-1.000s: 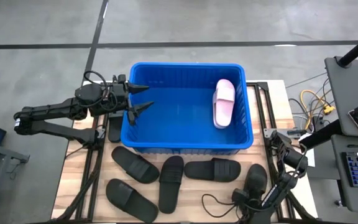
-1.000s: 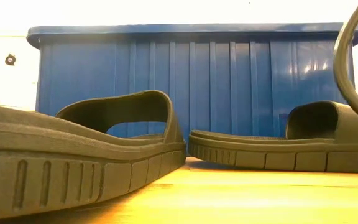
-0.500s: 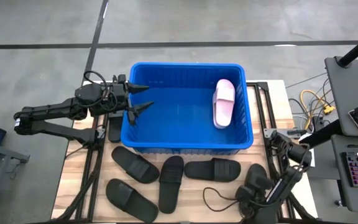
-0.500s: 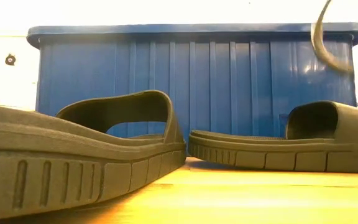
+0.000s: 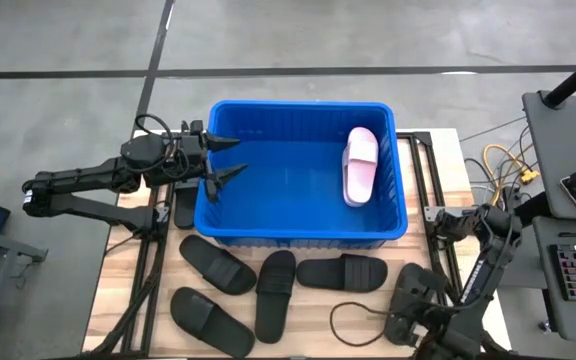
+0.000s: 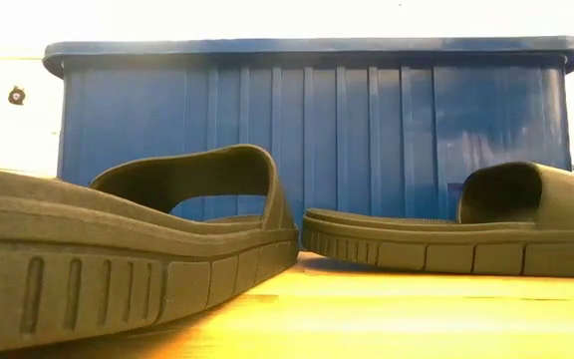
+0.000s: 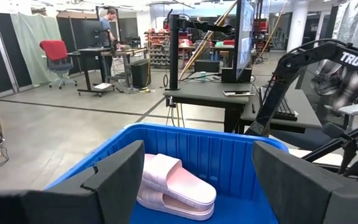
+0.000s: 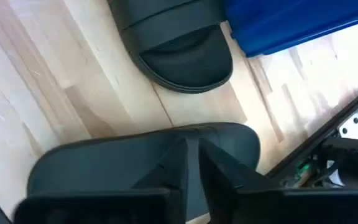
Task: Pick and place slides into bin
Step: Put the black slide into the blue bin
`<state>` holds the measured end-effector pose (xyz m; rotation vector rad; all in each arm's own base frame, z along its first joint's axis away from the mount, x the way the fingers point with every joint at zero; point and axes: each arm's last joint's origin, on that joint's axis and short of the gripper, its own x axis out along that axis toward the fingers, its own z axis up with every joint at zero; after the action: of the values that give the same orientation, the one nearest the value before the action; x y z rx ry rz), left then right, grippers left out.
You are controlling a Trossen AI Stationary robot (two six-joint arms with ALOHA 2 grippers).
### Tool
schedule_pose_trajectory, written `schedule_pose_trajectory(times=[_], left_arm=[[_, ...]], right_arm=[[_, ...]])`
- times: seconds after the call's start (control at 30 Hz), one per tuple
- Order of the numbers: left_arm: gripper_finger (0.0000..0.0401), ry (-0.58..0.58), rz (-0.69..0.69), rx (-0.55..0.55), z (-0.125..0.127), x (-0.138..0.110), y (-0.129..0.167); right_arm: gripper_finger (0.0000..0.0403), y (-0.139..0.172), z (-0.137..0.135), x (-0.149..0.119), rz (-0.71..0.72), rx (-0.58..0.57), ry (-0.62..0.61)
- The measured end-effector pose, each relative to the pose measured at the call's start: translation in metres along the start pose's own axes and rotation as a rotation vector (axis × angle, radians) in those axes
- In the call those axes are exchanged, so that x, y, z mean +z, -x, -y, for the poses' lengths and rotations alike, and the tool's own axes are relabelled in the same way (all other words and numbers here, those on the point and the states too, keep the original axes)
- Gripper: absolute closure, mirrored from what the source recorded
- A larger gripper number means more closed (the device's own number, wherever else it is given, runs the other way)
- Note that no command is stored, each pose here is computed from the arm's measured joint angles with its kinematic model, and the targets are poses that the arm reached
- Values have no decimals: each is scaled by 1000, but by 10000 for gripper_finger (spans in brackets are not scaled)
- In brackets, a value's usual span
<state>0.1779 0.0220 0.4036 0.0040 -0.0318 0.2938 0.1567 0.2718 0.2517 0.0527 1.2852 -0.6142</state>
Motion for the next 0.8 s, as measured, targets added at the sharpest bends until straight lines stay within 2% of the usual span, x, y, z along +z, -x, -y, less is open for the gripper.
schedule_pose_trajectory(times=[0.43, 0.57, 0.67, 0.8], left_arm=[[118, -1, -5, -2, 0, -2, 0], [118, -2, -5, -2, 0, -2, 0], [118, -2, -5, -2, 0, -2, 0], [118, -2, -6, -2, 0, -2, 0]], right_arm=[[239, -28, 5, -12, -33, -48, -48], [223, -34, 0, -16, -94, -6, -38], [223, -36, -4, -19, -112, 38, 43], [224, -43, -1, -21, -117, 7, 89]])
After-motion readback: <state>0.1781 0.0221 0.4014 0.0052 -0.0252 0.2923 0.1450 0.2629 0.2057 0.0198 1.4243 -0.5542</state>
